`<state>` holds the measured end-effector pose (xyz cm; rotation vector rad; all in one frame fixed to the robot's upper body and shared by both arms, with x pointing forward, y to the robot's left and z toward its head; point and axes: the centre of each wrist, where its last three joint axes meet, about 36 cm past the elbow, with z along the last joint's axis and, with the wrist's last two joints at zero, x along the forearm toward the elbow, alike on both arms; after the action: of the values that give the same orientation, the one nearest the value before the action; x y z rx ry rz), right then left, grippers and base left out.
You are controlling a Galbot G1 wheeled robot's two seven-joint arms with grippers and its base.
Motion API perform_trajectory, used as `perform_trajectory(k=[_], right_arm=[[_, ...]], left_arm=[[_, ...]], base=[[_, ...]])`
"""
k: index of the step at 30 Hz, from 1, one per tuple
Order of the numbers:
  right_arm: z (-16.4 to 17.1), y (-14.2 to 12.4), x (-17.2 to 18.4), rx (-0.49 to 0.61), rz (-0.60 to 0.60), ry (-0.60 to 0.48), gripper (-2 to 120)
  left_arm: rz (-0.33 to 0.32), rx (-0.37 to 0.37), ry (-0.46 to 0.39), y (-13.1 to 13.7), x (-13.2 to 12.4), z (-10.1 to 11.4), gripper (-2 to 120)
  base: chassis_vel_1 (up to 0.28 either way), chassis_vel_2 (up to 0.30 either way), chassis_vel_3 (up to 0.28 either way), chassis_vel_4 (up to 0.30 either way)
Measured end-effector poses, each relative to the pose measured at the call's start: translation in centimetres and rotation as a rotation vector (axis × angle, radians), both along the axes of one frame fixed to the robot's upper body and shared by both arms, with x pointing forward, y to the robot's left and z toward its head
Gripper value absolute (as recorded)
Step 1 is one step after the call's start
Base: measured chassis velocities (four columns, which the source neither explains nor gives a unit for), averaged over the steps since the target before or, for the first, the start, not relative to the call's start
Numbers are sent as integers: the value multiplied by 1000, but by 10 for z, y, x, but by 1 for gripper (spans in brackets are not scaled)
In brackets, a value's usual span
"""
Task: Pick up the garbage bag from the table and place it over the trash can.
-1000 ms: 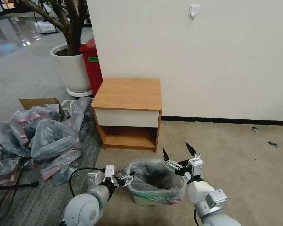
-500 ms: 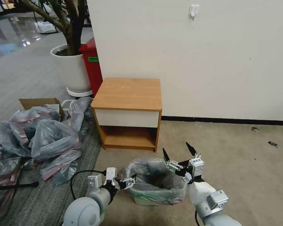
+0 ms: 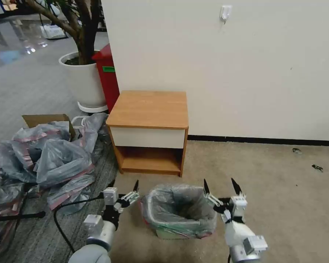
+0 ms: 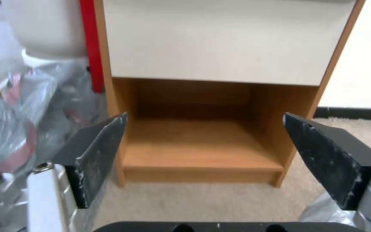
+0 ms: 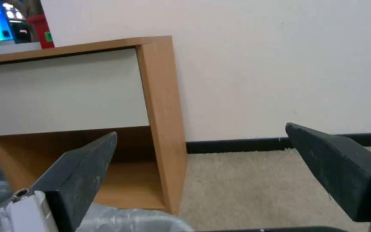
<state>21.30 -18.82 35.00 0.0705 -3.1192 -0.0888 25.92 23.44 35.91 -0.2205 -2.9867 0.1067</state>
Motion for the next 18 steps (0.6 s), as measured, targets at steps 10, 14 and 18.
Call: perform_trajectory(k=[10, 14, 18], right_arm=[[0, 0, 0, 1, -1, -1, 100], [0, 0, 0, 1, 0, -1, 100], [0, 0, 0, 0, 0, -1, 100]], left_arm=[[-2, 0, 1, 1, 0, 0, 91], [-3, -1, 4, 1, 0, 0, 91], [-3, -1, 6, 1, 0, 0, 91]], base=[[0, 0, 0, 0], [0, 0, 0, 0], [0, 0, 0, 0]])
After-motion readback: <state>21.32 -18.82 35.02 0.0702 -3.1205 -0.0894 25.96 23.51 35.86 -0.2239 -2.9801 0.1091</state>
